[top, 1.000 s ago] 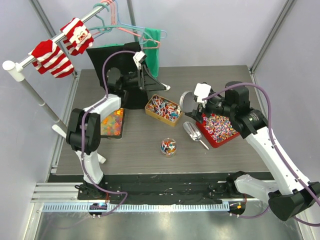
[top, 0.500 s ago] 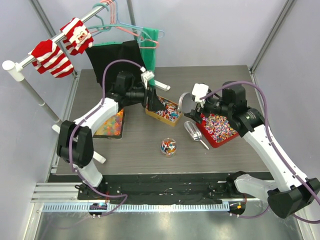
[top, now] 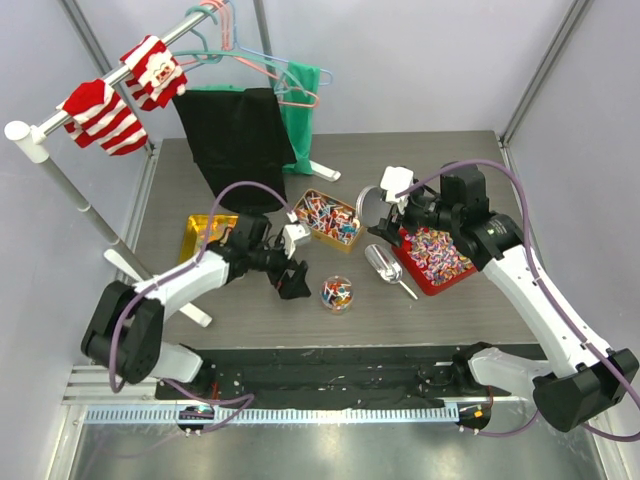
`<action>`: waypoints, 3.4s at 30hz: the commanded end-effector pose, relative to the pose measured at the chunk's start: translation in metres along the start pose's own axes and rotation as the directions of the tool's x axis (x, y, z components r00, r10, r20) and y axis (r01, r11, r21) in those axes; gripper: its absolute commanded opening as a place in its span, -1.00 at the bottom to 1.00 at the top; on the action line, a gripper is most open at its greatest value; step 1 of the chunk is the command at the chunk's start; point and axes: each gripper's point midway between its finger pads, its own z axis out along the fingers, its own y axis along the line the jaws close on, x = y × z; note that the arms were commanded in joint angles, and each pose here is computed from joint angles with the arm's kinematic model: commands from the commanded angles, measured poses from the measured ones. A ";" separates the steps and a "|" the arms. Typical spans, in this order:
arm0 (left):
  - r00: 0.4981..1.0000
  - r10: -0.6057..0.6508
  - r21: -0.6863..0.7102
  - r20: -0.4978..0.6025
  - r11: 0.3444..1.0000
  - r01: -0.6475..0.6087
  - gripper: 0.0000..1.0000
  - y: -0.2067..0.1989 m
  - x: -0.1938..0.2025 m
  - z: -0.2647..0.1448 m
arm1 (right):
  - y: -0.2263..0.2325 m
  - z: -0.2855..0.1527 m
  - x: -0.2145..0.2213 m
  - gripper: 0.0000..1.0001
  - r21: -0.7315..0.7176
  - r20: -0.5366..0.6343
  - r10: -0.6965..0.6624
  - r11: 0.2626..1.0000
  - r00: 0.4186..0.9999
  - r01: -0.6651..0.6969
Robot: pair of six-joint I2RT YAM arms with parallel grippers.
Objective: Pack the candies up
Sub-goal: Close the bottle lid on the packing bottle.
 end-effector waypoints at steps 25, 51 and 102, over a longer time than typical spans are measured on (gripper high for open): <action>0.821 0.403 -0.050 0.405 0.906 -0.420 1.00 -0.039 0.007 0.044 | 0.023 0.009 0.033 0.23 -0.078 -0.090 0.028 0.996 0.996 -0.035; 0.742 0.393 0.001 0.543 0.884 -0.468 0.65 -0.040 -0.007 0.089 | 0.088 0.055 0.109 0.20 -0.262 -0.319 -0.018 0.963 0.947 -0.070; 0.716 0.439 -0.007 0.542 0.855 -0.519 0.72 -0.041 -0.008 0.100 | 0.162 0.081 0.145 0.25 -0.451 -0.431 -0.197 0.892 0.880 -0.021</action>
